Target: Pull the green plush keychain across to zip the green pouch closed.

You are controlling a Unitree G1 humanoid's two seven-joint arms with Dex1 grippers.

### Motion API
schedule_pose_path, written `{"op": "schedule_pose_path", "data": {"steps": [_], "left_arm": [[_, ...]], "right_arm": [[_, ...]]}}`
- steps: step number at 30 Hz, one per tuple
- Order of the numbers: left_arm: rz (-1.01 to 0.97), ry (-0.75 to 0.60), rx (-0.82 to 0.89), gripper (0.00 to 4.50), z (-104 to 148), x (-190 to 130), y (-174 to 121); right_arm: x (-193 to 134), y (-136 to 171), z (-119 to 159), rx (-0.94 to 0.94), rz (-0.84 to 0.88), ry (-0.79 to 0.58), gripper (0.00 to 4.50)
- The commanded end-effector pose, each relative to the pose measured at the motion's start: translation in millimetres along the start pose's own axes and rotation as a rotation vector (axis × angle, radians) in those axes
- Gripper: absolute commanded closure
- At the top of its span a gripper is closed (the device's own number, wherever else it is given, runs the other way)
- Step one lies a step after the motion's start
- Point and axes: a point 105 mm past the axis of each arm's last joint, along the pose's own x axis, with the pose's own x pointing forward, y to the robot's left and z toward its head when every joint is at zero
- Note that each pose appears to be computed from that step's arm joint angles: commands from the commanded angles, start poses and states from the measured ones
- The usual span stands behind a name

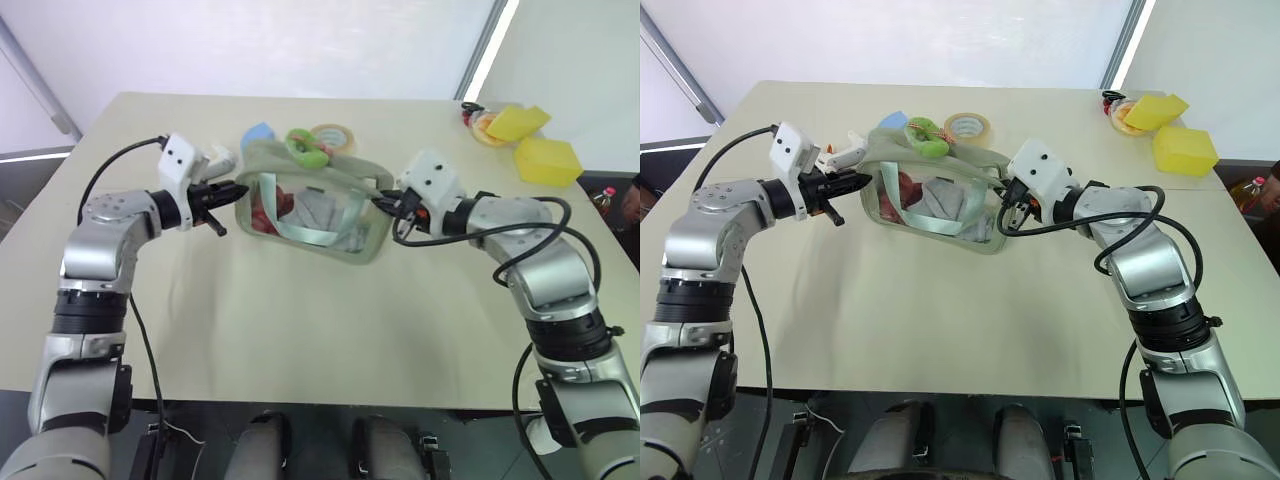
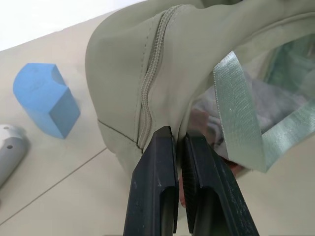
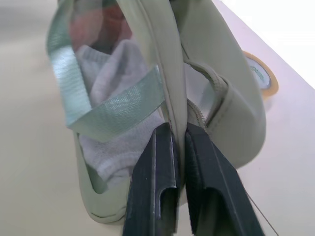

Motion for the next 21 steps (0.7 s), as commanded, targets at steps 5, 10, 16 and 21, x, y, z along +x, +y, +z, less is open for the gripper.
{"op": "schedule_pose_path", "data": {"steps": [5, 10, 16, 21], "left_arm": [[-0.038, -0.012, 0.024, 4.5, 5, -6, -10], [-0.029, -0.003, 0.021, 4.5, 3, -9, -9], [-0.032, -0.003, 0.029, 4.5, 4, -6, -11], [-0.031, -0.01, 0.032, 4.5, 7, -6, -11]], "right_arm": [[-20, -32, 45, 0.005, -0.048, -0.121, 1.37], [-3, -22, 94, 0.052, 0.014, -0.306, 1.37], [44, 6, 114, 0.023, 0.087, -0.341, 1.37], [58, 7, 111, -0.015, 0.098, -0.32, 1.37]]}}
